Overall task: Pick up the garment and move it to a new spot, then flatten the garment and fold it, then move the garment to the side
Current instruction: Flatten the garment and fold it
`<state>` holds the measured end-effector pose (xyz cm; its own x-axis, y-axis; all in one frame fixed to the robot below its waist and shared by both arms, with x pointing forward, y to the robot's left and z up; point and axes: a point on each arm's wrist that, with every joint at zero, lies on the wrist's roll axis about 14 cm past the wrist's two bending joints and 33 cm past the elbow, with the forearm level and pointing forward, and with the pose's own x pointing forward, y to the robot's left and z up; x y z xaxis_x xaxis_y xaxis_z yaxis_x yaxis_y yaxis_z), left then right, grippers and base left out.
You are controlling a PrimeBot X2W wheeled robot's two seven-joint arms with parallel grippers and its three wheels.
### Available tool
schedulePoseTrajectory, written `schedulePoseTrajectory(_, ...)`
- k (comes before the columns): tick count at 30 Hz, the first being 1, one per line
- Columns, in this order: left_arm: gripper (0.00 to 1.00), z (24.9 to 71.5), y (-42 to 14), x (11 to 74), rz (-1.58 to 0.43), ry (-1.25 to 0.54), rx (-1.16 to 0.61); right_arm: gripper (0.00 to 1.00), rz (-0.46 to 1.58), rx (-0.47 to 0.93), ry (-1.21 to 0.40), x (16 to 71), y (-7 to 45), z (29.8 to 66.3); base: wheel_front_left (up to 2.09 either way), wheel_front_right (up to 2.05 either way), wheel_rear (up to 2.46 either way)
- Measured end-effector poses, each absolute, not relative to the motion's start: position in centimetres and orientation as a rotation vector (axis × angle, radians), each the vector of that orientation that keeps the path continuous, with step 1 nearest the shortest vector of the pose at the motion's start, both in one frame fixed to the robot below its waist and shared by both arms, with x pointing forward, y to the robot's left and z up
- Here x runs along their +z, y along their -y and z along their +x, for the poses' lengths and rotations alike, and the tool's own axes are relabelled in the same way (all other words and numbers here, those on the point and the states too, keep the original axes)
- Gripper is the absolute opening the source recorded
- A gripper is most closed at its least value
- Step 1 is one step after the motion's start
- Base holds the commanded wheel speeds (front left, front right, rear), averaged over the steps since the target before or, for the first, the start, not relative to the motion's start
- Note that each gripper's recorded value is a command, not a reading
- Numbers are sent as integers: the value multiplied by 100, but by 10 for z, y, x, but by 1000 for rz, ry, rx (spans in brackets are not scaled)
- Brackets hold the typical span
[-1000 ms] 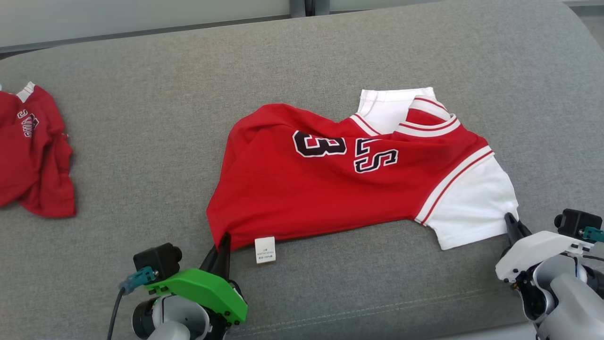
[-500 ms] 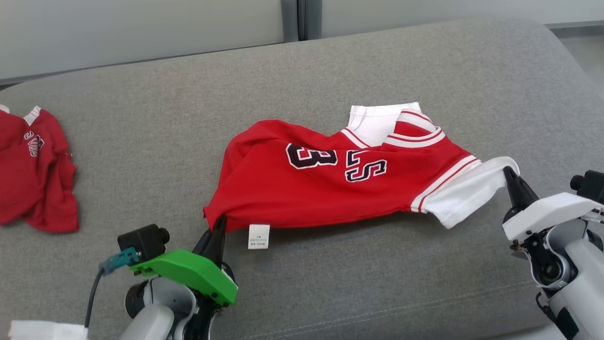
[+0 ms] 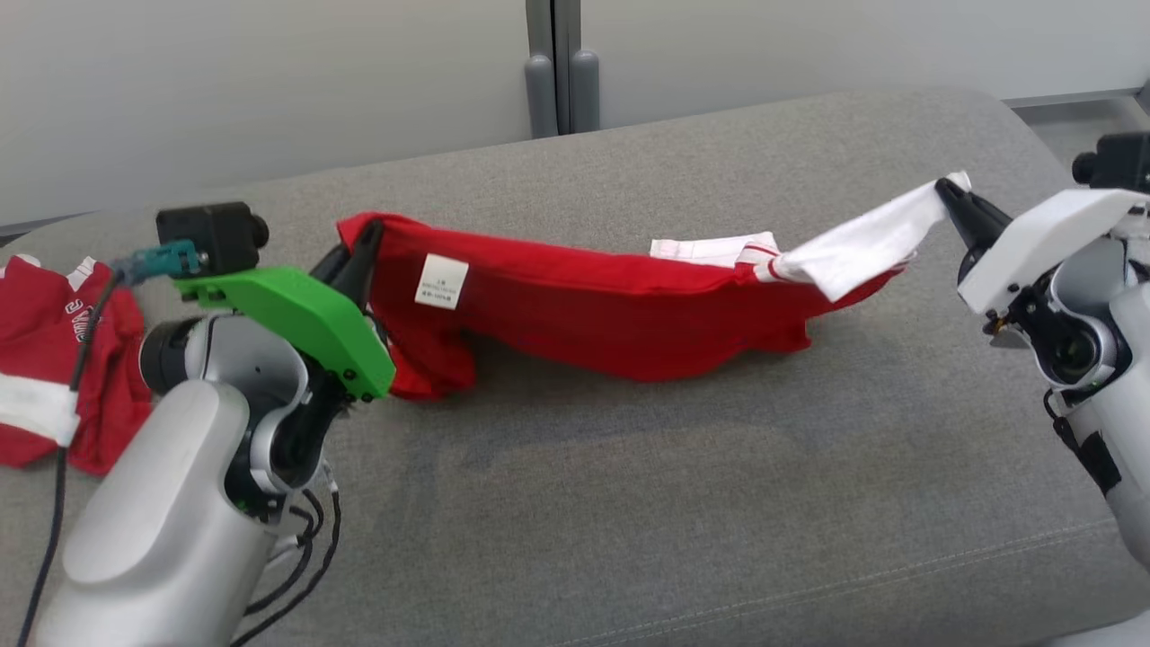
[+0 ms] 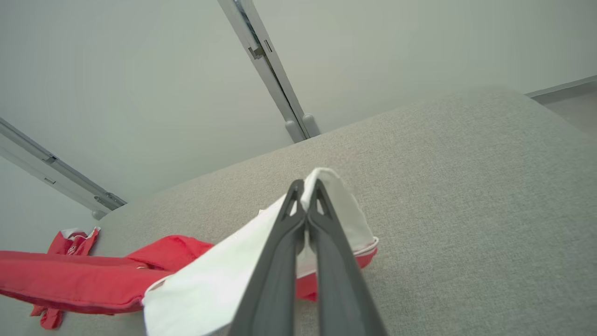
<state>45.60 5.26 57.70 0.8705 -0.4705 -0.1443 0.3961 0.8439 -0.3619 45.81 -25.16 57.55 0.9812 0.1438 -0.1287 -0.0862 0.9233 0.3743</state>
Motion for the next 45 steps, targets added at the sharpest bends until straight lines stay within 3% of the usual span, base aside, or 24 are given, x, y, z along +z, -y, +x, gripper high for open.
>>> schedulePoseTrajectory(13, 0, 466, -46, 707, -231, 3, -524, 0, 248, 185, 138, 729, 241, 467, 0, 0, 0)
schedulePoseTrajectory(26, 0, 490, -57, 760, -126, 51, -475, 0, 129, 206, 300, 831, 222, 471, 0, 0, 0)
schedulePoseTrajectory(35, 0, 545, -76, 765, -119, 77, -359, 0, 2, 156, 337, 851, 211, 514, 0, 0, 0)
schedulePoseTrajectory(45, 0, 629, -99, 795, -88, 340, -227, 0, -134, 106, 557, 886, 193, 583, 0, 0, 0)
